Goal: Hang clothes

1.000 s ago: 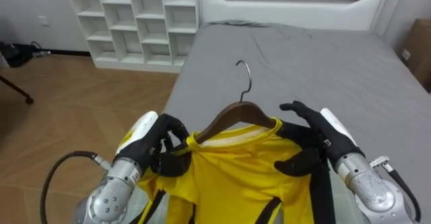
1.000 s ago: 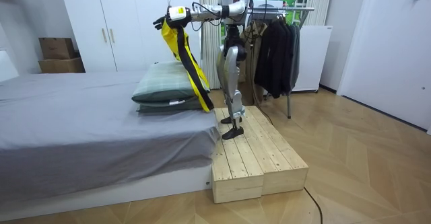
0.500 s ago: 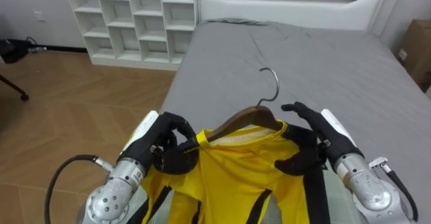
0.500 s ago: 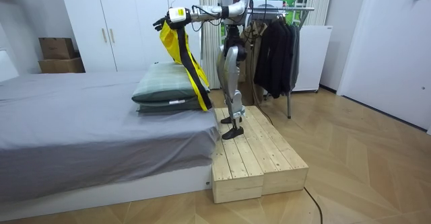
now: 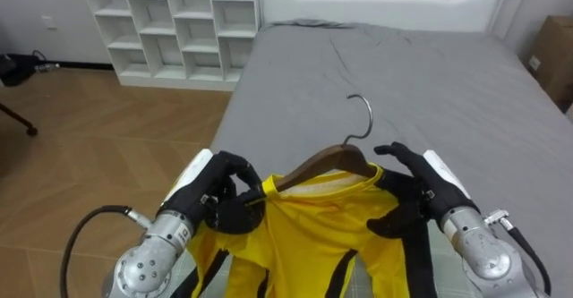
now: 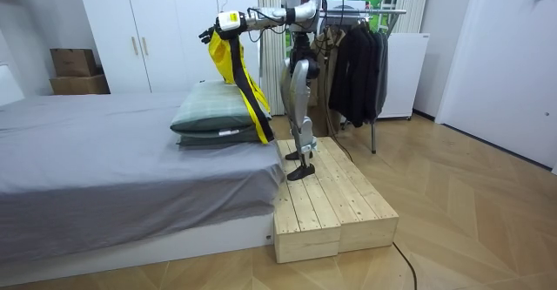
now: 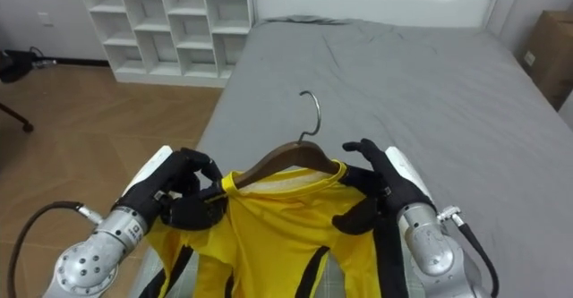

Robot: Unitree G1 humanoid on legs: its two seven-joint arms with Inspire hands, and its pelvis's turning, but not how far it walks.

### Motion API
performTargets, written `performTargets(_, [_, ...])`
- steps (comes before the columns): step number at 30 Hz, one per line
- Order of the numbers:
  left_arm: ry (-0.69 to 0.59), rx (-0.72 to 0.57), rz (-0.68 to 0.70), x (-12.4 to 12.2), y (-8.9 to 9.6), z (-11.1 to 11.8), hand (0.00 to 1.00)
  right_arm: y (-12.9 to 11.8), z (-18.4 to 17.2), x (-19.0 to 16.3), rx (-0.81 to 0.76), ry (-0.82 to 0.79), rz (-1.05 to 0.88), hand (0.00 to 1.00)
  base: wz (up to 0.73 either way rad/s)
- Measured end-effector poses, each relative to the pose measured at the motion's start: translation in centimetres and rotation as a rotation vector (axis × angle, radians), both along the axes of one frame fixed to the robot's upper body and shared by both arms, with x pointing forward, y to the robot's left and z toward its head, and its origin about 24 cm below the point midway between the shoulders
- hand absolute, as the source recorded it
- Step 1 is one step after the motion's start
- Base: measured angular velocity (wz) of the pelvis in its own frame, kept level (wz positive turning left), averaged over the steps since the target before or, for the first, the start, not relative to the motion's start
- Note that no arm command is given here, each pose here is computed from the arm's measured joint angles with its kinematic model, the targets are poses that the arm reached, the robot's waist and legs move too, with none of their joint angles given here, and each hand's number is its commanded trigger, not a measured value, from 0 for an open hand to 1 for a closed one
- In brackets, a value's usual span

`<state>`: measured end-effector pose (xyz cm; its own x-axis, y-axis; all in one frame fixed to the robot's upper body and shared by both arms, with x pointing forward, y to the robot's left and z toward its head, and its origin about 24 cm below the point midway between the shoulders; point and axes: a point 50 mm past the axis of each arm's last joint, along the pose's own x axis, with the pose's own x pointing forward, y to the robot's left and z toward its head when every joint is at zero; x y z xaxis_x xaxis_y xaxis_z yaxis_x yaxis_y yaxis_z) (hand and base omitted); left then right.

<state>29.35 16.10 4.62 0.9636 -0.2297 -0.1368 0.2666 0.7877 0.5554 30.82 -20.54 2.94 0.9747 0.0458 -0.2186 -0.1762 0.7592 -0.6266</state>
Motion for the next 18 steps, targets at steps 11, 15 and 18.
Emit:
performTargets(11, [0.005,0.004,-0.010,0.0,-0.1,0.0,1.00,1.0,-0.1,0.4,-0.161,0.007,0.071,0.00,-0.01])
performTargets(15, [0.007,0.017,-0.052,0.1,-0.9,0.0,1.00,1.6,0.2,0.6,-0.247,0.008,0.119,0.00,0.00])
performTargets(18, [0.010,0.030,-0.092,0.2,-1.5,0.2,1.00,2.0,0.5,1.0,-0.276,0.003,0.146,0.00,0.00])
